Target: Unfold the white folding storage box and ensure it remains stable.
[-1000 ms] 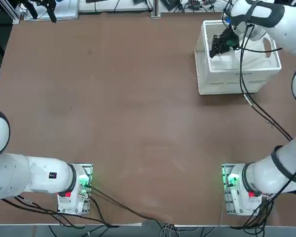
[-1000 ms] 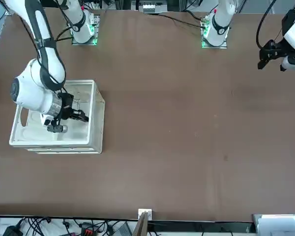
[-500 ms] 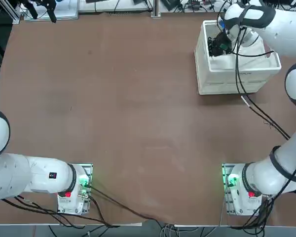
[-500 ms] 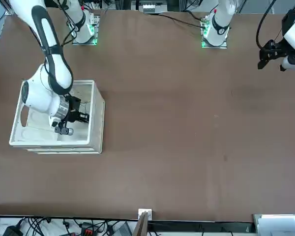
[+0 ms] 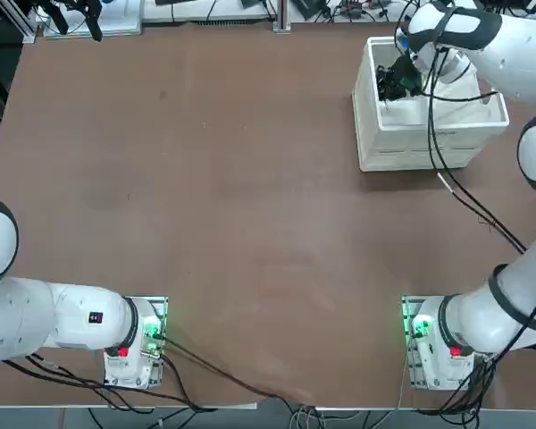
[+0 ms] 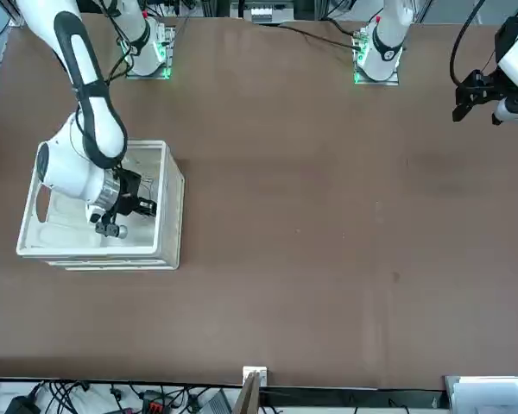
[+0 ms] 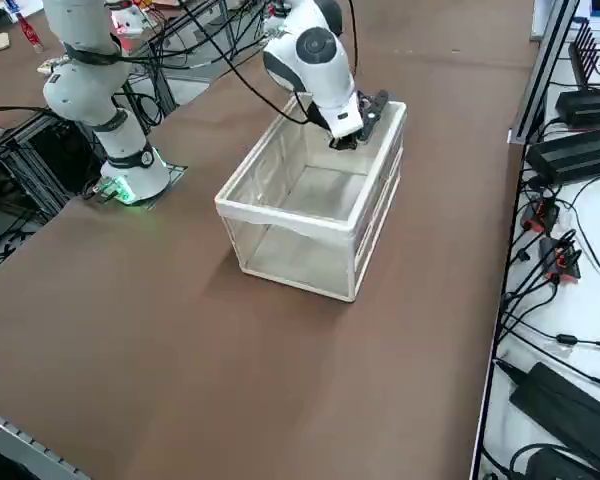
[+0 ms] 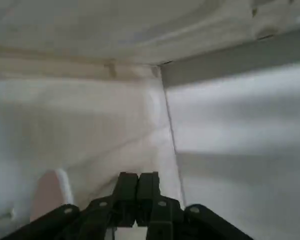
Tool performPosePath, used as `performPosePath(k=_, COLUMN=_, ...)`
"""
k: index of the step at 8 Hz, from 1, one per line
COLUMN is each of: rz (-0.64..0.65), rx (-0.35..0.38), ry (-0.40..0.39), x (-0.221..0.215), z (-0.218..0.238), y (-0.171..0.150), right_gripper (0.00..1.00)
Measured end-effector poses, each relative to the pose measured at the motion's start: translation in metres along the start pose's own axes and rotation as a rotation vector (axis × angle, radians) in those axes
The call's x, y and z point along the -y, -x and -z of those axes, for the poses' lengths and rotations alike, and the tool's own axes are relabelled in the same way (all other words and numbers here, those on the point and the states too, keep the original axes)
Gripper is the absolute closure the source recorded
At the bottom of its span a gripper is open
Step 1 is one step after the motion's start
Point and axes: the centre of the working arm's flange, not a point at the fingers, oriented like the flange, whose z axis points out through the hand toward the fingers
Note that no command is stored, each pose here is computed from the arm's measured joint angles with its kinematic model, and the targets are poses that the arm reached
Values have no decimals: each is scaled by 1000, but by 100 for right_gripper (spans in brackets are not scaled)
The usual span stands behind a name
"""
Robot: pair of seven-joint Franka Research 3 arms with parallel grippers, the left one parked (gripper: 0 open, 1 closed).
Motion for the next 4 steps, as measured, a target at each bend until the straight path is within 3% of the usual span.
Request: performPosePath(k=4, rz=183, rx=70, ry=350, x=-59, z=58, y=-3, right_gripper=99)
